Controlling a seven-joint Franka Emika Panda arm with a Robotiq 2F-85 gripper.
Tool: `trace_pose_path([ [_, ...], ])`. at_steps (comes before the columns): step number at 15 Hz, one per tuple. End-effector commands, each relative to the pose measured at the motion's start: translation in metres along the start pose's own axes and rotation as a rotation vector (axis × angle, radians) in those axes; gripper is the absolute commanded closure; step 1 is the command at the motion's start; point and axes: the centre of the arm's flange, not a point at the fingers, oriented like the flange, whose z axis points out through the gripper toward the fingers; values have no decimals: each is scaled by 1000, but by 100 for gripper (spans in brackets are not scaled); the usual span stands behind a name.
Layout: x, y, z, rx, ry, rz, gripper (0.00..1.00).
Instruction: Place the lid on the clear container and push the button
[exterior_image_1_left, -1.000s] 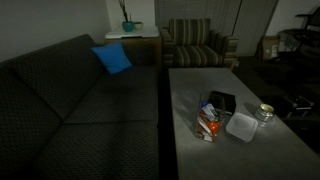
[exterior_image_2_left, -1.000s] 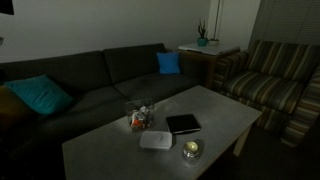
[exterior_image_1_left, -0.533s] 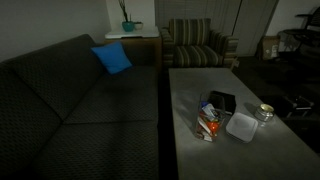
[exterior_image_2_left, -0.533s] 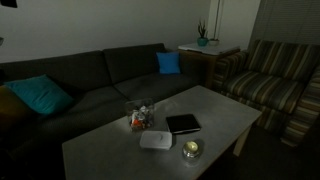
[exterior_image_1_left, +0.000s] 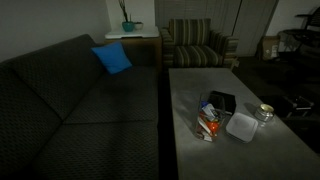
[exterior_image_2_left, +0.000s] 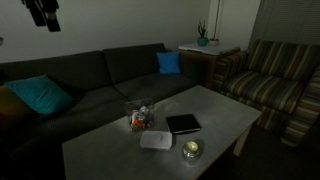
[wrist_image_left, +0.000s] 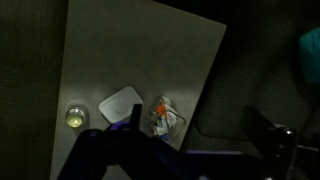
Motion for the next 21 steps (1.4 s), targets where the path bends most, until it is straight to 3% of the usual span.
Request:
trace_pose_path([
  [1, 3, 4, 12, -6, -18, 7, 0],
  [8, 6, 6, 22, -8, -24, 7, 0],
  [11, 21, 10, 41, -44, 72, -25, 0],
  [16, 68, 21, 85, -15, 297, -6, 0],
  [19, 95, 27, 133, -74, 294, 62, 0],
  [20, 59, 23, 86, -33, 310, 14, 0],
  [21, 62, 27, 101, -38, 295, 27, 0],
])
